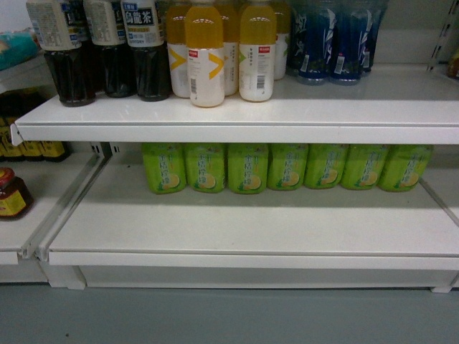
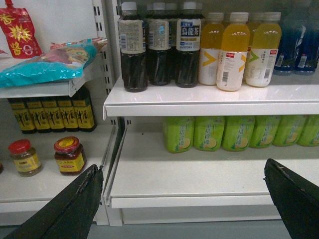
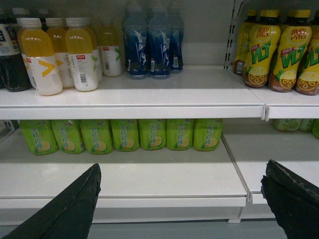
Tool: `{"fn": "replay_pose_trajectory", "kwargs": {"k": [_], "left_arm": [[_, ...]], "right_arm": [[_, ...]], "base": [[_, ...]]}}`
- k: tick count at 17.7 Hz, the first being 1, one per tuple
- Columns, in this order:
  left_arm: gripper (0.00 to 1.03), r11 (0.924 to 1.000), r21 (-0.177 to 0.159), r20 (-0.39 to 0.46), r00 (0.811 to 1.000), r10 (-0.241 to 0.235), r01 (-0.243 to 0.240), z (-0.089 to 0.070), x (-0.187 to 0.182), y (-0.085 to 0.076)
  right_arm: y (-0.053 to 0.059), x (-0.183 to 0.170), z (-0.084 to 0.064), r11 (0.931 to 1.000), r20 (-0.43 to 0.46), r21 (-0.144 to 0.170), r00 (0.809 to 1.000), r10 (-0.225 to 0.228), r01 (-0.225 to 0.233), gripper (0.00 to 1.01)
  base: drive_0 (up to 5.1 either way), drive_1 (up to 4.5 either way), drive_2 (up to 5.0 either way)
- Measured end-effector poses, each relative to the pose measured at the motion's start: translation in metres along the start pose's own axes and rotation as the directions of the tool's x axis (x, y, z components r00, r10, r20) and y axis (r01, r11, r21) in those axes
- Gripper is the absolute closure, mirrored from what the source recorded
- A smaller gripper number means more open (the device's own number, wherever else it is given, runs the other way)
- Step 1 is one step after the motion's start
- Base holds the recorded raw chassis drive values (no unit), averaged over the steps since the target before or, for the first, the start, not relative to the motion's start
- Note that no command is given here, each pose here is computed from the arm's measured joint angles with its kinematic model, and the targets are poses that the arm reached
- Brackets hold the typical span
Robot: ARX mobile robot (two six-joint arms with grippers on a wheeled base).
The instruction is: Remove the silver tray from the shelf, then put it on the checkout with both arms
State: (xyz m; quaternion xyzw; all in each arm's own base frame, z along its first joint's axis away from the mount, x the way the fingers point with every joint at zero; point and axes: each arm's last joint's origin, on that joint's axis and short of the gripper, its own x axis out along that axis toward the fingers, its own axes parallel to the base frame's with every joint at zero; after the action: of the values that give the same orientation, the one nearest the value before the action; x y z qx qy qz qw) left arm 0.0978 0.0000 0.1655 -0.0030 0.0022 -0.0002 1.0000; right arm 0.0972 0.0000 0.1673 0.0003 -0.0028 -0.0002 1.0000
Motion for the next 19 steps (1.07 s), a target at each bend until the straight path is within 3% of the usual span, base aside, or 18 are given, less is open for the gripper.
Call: {"fn": "replay_pose_trajectory", "kwargs": {"k": [19], "left_arm": [[0.05, 1.0000, 0.006, -0.001, 1.000, 0.000, 0.000, -0.0001, 0.0000, 0.0000]], "right_arm": [[0.0000, 0.0000, 0.0000, 1.0000, 0.000, -0.001, 1.000, 0.000, 0.000, 0.03]], "base": [[0.0, 0.00, 0.0]]}}
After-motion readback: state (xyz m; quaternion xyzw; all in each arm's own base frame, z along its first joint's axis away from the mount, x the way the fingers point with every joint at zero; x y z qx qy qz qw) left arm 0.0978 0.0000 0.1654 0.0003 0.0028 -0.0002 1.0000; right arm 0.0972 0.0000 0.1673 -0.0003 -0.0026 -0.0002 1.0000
